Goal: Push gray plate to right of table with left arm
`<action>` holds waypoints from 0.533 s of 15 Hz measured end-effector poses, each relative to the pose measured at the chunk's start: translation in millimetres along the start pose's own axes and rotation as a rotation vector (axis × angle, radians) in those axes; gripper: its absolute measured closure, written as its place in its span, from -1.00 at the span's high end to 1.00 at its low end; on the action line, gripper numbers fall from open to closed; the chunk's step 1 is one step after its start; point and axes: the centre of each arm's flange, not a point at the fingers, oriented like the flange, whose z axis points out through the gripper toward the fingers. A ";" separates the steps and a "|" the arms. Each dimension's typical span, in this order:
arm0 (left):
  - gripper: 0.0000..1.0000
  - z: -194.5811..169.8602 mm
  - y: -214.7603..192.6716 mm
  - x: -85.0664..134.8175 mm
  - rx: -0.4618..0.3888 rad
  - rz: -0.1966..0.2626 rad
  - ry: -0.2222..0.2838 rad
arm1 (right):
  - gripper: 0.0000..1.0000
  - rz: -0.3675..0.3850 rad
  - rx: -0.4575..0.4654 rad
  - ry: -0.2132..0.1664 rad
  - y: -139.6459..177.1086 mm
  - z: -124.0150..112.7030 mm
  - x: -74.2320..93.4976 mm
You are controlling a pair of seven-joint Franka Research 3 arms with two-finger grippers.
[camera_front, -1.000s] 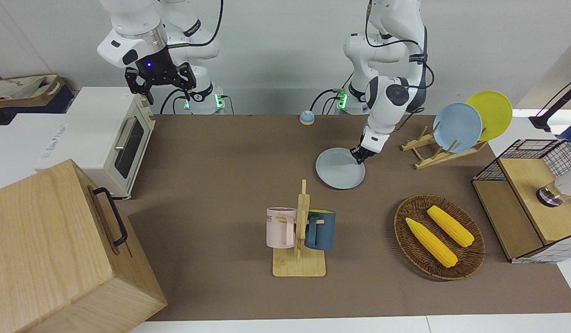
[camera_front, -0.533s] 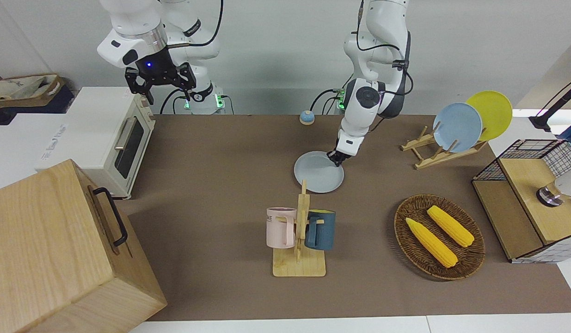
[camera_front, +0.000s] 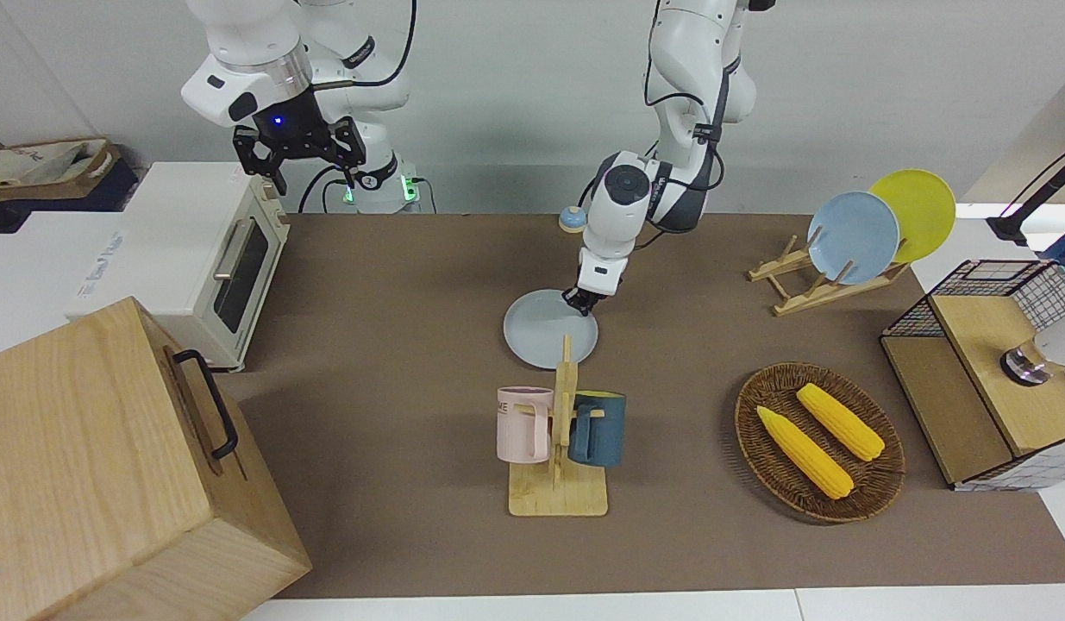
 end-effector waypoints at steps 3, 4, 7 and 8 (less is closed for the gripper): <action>-0.95 4.9 36.0 -23.3 -0.011 -0.028 0.001 | 0.97 0.000 0.000 0.000 0.0 0.0 0.0; -0.95 5.9 45.0 -29.1 -0.015 -0.033 0.002 | 0.97 0.000 0.000 0.000 0.0 0.0 0.0; -0.95 8.1 62.1 -41.7 -0.022 -0.042 0.002 | 0.97 0.000 0.000 0.000 0.0 0.0 0.0; -0.92 8.2 63.5 -42.7 -0.023 -0.042 0.002 | 0.97 0.000 0.000 0.000 0.0 0.0 0.0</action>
